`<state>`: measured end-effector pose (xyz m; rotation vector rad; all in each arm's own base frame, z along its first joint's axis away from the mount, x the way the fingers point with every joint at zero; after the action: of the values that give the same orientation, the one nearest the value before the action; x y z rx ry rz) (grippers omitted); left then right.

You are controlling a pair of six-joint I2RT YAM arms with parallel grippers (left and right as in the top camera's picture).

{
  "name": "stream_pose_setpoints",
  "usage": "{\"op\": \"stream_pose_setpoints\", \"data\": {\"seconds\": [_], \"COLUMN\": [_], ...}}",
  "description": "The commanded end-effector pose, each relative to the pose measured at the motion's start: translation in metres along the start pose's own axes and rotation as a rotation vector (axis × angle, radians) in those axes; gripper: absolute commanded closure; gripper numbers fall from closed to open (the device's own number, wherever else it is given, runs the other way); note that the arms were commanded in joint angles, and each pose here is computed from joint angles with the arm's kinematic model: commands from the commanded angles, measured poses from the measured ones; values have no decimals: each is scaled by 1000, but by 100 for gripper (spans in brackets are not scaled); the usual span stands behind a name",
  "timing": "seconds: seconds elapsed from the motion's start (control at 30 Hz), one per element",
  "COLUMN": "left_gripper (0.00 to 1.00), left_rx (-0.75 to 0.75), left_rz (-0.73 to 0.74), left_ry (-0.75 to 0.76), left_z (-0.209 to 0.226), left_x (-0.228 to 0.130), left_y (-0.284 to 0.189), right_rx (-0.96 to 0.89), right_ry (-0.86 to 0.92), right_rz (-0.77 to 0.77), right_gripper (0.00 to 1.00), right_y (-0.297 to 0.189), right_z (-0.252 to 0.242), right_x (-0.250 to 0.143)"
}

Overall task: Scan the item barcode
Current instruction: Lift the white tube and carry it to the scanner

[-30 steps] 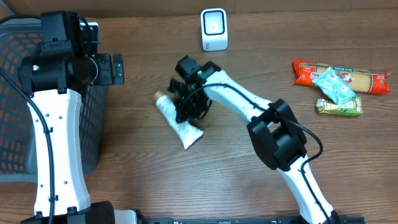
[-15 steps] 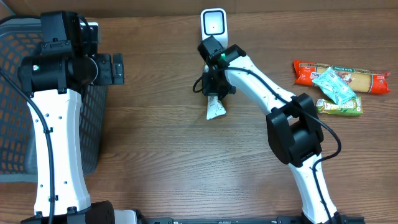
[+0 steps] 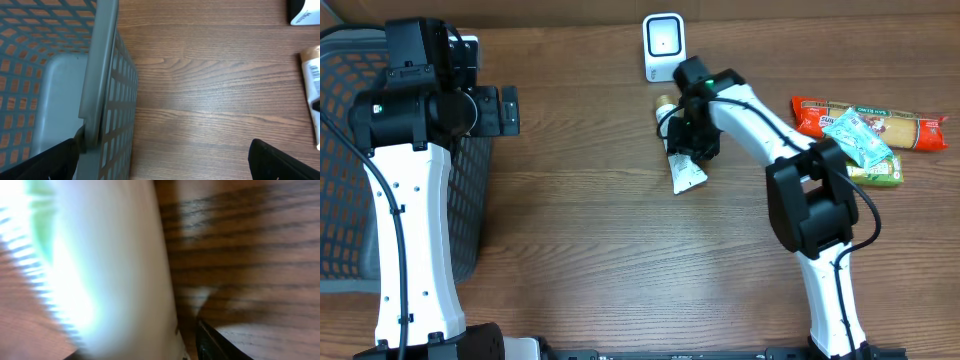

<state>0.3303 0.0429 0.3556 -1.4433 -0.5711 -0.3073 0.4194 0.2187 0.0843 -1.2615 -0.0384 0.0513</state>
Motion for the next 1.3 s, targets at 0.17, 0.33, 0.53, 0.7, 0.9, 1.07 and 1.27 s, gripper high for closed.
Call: {"op": "stream_pose_setpoints", "data": {"seconds": [0.17, 0.33, 0.53, 0.7, 0.9, 1.07, 1.27], "left_gripper": [0, 0, 1, 0, 0, 0, 0], "left_rx": [-3, -3, -3, -3, -3, -3, -3], "left_rz": [-2, -2, -2, -2, -2, -2, -2], "left_ry": [11, 11, 11, 11, 11, 11, 11], "left_z": [1, 1, 1, 1, 1, 1, 1], "left_x": [2, 2, 2, 2, 2, 2, 2], "left_y": [1, 1, 1, 1, 1, 1, 1], "right_rx": [293, 306, 310, 310, 193, -44, -291], "right_ry": [-195, -189, -189, -189, -228, -264, -281], "right_rz": [129, 135, 132, 128, 23, -179, -442], "right_gripper": [56, 67, 91, 96, 96, 96, 96], "right_y": [22, 24, 23, 20, -29, -103, -172], "right_z": [-16, -17, -17, -16, -7, -1, 1], "right_x": [-17, -19, -18, -17, -1, 24, 51]}}
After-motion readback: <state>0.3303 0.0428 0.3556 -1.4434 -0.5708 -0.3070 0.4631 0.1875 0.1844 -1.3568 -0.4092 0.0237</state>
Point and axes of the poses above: each gripper's point midway between its finger pads, its own y axis out along the fingers, its own z axis along the line the jaws close on, x = y × z, the point moved 8 cm from there along -y, back along the fingers, and after that the axes turned 6 degrees about -y, right-handed, at the moved point
